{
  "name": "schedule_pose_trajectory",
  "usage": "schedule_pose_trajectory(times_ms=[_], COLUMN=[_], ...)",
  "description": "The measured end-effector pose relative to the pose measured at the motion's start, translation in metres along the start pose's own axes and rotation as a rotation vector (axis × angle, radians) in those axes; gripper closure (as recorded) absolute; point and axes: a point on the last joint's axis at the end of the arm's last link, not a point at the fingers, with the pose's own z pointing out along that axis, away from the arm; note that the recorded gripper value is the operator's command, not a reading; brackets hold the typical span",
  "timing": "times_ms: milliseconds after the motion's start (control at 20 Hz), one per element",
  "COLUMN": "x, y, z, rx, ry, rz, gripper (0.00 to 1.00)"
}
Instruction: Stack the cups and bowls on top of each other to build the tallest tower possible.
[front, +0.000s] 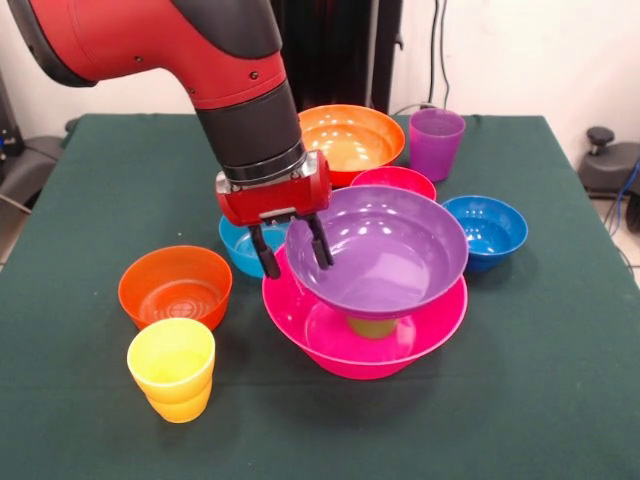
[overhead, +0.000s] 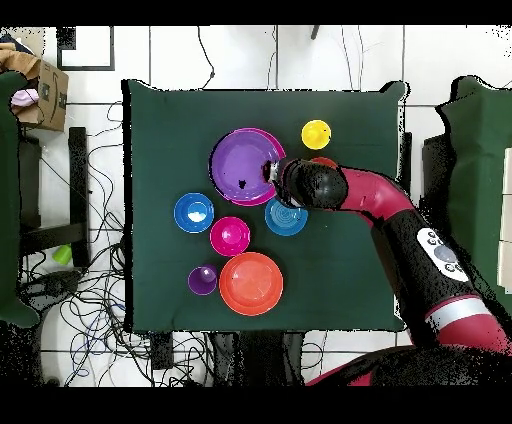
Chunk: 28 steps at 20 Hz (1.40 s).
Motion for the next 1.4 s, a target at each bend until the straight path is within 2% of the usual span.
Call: schedule_pose_trajectory(times_ms=[300, 500, 650, 700, 1050, 1200, 1400], x=[0.0, -0.003, -0.006, -0.01, -0.017, -0.021, -0.029], y=[0.0, 0.001, 0.003, 0.004, 0.007, 0.005, -0.001], z=[-0.001, -0.014, -0.03, -0.045, -0.083, -0.088, -0.089], rx=[0.007, 0.023, 0.04, 0.056, 0.086, 0.093, 0.095], ry=[-0.005, -0.011, 0.002, 0.023, 0.091, 0.105, 0.098], rz=[-0.01, -0.024, -0.036, -0.043, -0.043, -0.039, -0.03], gripper=[0.0, 0.0, 0.0, 0.0, 0.0, 0.0, 0.0])
